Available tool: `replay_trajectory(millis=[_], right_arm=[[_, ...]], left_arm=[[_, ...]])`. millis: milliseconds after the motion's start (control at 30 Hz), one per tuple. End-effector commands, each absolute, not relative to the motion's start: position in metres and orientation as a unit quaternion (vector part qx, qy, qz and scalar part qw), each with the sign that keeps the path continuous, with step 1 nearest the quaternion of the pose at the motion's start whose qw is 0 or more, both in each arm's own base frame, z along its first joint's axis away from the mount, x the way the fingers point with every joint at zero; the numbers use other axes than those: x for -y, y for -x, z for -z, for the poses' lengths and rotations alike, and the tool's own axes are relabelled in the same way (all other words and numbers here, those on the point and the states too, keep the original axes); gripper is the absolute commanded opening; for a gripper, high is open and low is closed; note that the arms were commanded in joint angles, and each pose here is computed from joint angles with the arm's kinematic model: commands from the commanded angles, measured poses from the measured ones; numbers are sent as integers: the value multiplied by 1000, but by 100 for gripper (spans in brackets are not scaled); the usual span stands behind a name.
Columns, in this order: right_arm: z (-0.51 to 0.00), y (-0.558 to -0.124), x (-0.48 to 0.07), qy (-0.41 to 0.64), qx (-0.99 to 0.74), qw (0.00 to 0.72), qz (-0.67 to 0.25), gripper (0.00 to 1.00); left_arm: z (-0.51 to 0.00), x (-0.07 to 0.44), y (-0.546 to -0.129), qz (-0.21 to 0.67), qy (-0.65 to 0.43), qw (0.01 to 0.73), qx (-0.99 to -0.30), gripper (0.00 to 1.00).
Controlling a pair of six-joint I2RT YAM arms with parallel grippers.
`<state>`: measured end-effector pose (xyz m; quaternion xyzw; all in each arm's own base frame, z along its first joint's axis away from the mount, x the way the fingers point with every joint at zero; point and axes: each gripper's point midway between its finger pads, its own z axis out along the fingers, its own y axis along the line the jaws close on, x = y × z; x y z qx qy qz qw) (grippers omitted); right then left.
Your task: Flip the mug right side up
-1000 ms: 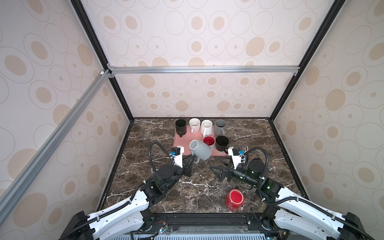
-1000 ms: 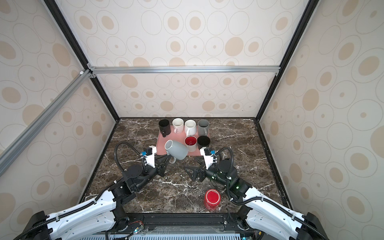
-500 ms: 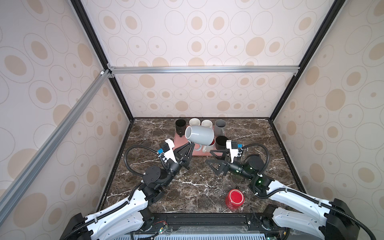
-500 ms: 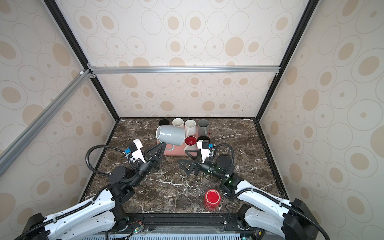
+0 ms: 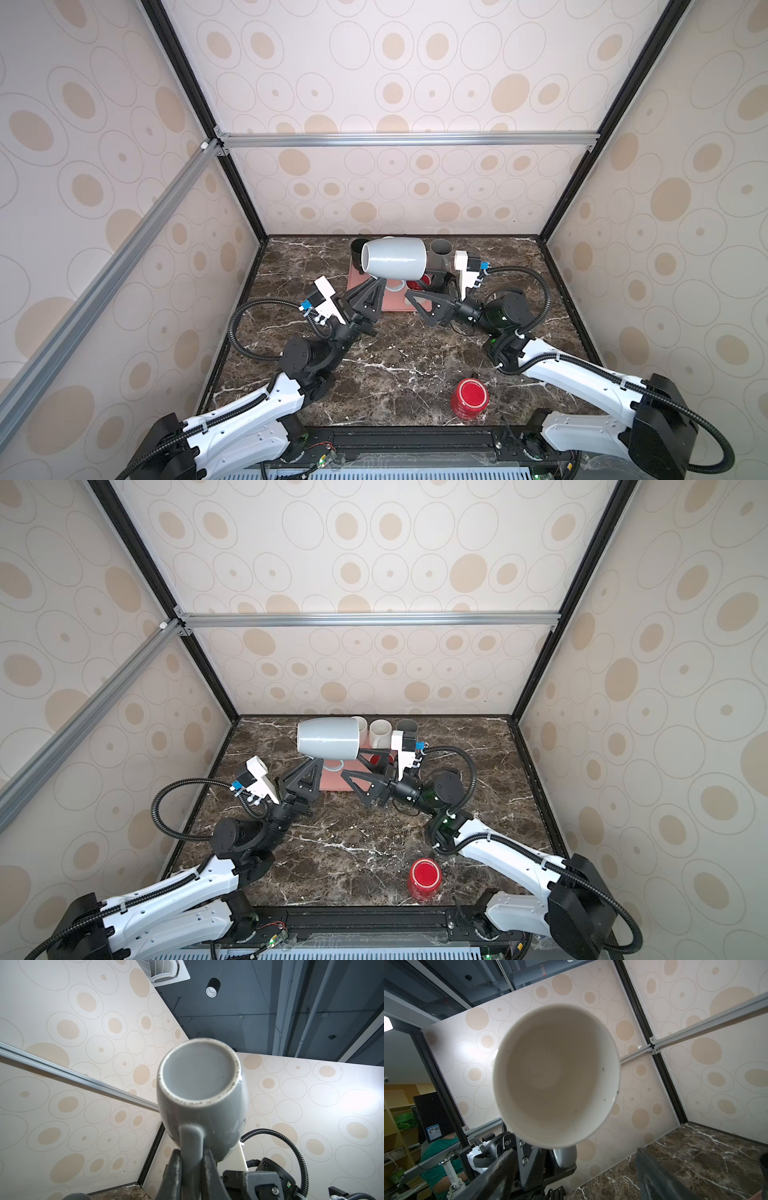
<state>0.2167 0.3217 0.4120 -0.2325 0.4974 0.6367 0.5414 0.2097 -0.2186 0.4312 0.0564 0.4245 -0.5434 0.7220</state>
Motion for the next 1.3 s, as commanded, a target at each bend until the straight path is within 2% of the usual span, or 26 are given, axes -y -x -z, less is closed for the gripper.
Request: replay_trajectory(millis=[0,167,300,433,633,700,767,800,833,900,967,1000,1067,1267], right_arm=[[-441,-201,-326,256,-444,542,-666,88],[-449,-194,-338,276,-431,533,-674,80],[-452,-192,-341,279,-426,532,-677,68],[-452,-191,-345,283,-428,527,-678,46],[-451,-191,-348,283,-437,523,-675,20],[-449,-193,-348,279,-445,525,-670,0],[-446,-199,-345,263,-460,532,-660,0],[-441,-203,-343,252,-474,536,-651,0],[-440,-206,-340,246,-481,543,-643,0],[-428,-216,-338,233,-521,546,-613,0],[-417,-223,-335,226,-551,549,-586,0],[-411,-228,-333,220,-568,550,-571,0],[-399,-237,-330,217,-606,550,-533,0],[-339,-276,-322,222,-748,505,-369,0]], left_arm=[[-490,188,-181,585,-35,749,-311,0],[-493,189,-181,591,-36,745,-307,0],[-490,189,-183,592,-33,744,-310,0],[-489,190,-185,593,-32,740,-315,0],[-485,195,-191,595,-30,734,-327,0],[-483,197,-193,596,-30,730,-334,0],[-477,198,-198,592,-24,725,-351,0],[-473,197,-200,590,-19,723,-359,3],[-469,196,-202,586,-14,722,-368,14],[-458,191,-207,573,1,721,-389,54],[-445,186,-212,557,16,721,-413,80],[-438,183,-214,547,23,721,-425,89],[-426,177,-215,530,32,722,-443,99],[-391,157,-223,454,56,726,-513,100]])
